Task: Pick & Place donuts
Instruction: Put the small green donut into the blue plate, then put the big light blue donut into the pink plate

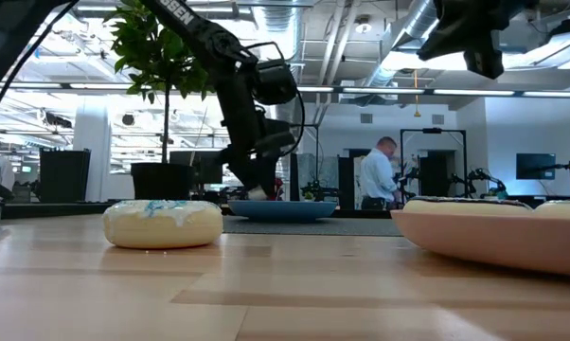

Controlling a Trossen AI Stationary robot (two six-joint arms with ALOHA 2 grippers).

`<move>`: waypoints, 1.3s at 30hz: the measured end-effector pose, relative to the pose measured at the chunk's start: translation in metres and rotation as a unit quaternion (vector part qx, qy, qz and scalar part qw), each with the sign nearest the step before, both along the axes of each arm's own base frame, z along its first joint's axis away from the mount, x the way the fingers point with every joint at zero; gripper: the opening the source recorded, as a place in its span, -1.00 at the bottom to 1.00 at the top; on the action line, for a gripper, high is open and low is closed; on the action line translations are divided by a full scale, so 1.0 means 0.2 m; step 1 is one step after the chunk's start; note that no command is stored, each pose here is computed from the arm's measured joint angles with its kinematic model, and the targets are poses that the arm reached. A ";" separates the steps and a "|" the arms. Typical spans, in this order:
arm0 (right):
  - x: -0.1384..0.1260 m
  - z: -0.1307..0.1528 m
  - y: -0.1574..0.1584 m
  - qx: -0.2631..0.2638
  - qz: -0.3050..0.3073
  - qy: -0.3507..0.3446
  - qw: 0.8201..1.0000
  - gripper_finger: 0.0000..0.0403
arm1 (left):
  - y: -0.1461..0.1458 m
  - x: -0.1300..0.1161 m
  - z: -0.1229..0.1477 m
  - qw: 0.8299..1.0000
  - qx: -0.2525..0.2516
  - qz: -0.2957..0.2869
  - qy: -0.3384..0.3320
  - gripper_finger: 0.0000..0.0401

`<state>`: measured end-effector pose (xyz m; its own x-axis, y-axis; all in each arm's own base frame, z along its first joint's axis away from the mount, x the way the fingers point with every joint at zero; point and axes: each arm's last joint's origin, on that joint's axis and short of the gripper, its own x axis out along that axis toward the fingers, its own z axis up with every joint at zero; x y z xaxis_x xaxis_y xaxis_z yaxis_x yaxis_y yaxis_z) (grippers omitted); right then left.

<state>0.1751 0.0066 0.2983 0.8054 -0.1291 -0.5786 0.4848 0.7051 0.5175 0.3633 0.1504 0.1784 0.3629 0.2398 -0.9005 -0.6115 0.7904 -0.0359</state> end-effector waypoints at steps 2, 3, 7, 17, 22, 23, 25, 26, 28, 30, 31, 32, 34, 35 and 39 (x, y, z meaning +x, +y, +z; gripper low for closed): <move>0.00 0.00 0.00 0.007 -0.007 -0.001 1.000 -0.99 | 0.00 0.00 0.00 1.000 0.001 -0.009 0.006 -0.02; 0.00 0.00 -0.01 0.009 -0.010 -0.002 1.000 -0.99 | 0.00 0.00 0.00 1.000 0.004 -0.017 0.009 -0.02; 0.00 0.00 -0.01 0.018 -0.017 -0.003 1.000 -0.99 | -0.01 0.00 -0.01 0.998 0.015 -0.050 0.020 -0.02; 0.00 0.00 -0.01 0.029 -0.025 -0.004 0.999 -0.99 | -0.01 0.00 -0.06 0.997 -0.005 -0.067 0.035 0.16; 0.00 0.00 -0.01 0.027 -0.023 -0.003 0.999 -0.99 | 0.01 0.00 -0.05 0.998 -0.007 -0.059 0.037 0.36; 0.00 0.00 0.00 0.026 -0.021 -0.002 0.999 -0.99 | 0.01 0.00 -0.04 0.998 -0.007 -0.058 0.036 0.39; 0.00 0.00 0.00 0.025 -0.020 -0.002 0.999 -0.99 | 0.01 0.00 -0.03 0.998 -0.007 -0.057 0.039 0.45; 0.00 0.00 0.00 0.024 -0.020 -0.002 1.000 -0.99 | 0.01 0.01 -0.01 0.997 -0.009 -0.056 0.042 0.47; 0.00 0.00 0.00 0.013 -0.012 0.000 1.000 -0.99 | 0.02 0.02 0.03 0.998 -0.010 -0.044 0.044 0.49; 0.00 0.00 0.00 -0.002 -0.001 0.002 1.000 -0.99 | 0.02 0.03 0.07 0.999 -0.013 -0.030 0.042 0.49; 0.00 0.00 0.00 -0.009 0.004 0.003 1.000 -0.99 | 0.02 0.03 0.09 0.999 -0.016 -0.023 0.041 0.48; 0.00 0.00 0.00 -0.016 0.009 0.005 1.000 -0.99 | 0.02 0.04 0.11 0.999 -0.018 -0.018 0.038 0.47; 0.00 0.00 0.00 -0.029 0.019 0.007 0.999 -0.99 | 0.00 0.06 0.17 0.999 -0.018 -0.010 0.027 0.43; 0.00 0.00 0.00 -0.037 0.024 0.008 0.999 -0.99 | -0.02 0.07 0.19 1.000 -0.017 -0.008 0.020 0.41; 0.00 0.00 0.00 -0.060 0.041 0.012 0.997 -0.99 | -0.13 0.09 0.28 1.000 -0.008 -0.011 0.000 0.21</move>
